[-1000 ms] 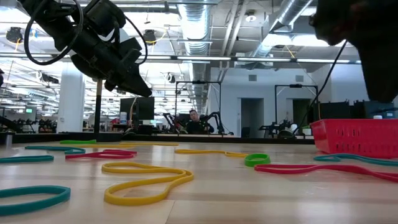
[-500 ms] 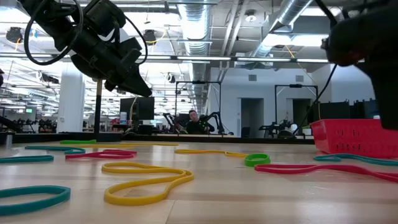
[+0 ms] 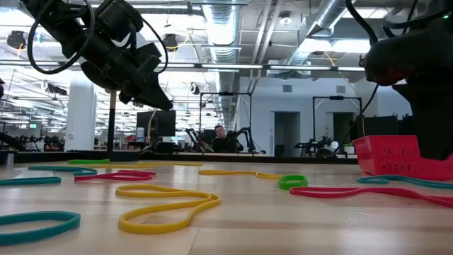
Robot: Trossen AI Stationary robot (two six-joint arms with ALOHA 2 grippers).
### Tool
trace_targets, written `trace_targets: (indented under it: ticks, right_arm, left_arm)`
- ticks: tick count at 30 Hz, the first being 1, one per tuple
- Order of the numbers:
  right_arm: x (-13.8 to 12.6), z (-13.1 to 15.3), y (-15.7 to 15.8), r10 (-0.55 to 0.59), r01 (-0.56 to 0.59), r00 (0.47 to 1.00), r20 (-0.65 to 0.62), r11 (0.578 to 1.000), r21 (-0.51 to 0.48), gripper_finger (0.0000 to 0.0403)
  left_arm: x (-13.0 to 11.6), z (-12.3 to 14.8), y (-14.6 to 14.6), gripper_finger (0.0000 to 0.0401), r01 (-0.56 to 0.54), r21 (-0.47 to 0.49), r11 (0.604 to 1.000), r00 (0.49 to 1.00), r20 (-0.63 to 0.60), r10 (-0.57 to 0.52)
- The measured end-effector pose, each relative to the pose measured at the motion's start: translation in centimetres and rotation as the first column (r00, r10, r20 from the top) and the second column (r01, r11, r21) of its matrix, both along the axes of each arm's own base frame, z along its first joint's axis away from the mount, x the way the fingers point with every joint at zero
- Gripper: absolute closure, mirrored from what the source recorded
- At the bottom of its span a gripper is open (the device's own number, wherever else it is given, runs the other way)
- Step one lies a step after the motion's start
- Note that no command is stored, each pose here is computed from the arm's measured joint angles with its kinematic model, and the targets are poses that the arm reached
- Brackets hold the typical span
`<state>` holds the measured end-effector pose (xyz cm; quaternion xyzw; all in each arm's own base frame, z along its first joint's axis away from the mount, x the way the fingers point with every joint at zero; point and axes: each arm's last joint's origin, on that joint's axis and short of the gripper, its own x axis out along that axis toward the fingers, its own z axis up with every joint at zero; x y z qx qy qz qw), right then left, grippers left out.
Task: Pick and place rubber bands into bin
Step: Put the blue rubber band into the basket
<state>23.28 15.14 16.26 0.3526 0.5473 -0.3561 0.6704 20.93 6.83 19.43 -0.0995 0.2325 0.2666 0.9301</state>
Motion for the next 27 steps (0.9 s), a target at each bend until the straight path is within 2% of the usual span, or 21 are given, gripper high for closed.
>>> trace_targets:
  ticks: [5,10,19,23,27]
  right_arm:
    - [0.3,-0.6,0.2,-0.006,0.006,1.0,-0.01,1.0,-0.002,0.031]
    - [0.5,-2.8,0.6,0.045,-0.044,0.993,-0.113,0.999,0.011,0.031]
    - [0.6,-3.2,0.5,0.072,-0.073,0.988,-0.139,0.997,0.002,0.0312]
    - [0.7,-3.2,0.5,0.074,-0.074,0.988,-0.135,0.997,0.005,0.0338]
    - [0.7,-3.2,0.5,0.075,-0.075,0.989,-0.125,0.997,0.001,0.0391]
  left_arm:
    - [0.0,0.0,0.0,0.0337,0.0,0.0,1.0,1.0,0.0,0.0]
    - [0.0,0.0,0.0,0.0337,0.0,0.0,1.0,1.0,0.0,0.0]
    - [0.0,0.0,0.0,0.0337,0.0,-0.001,1.0,1.0,0.003,0.0]
    - [0.0,0.0,0.0,0.0337,-0.001,-0.003,1.0,1.0,0.005,0.001]
    - [0.0,0.0,0.0,0.0337,-0.002,-0.003,1.0,1.0,0.005,0.002]
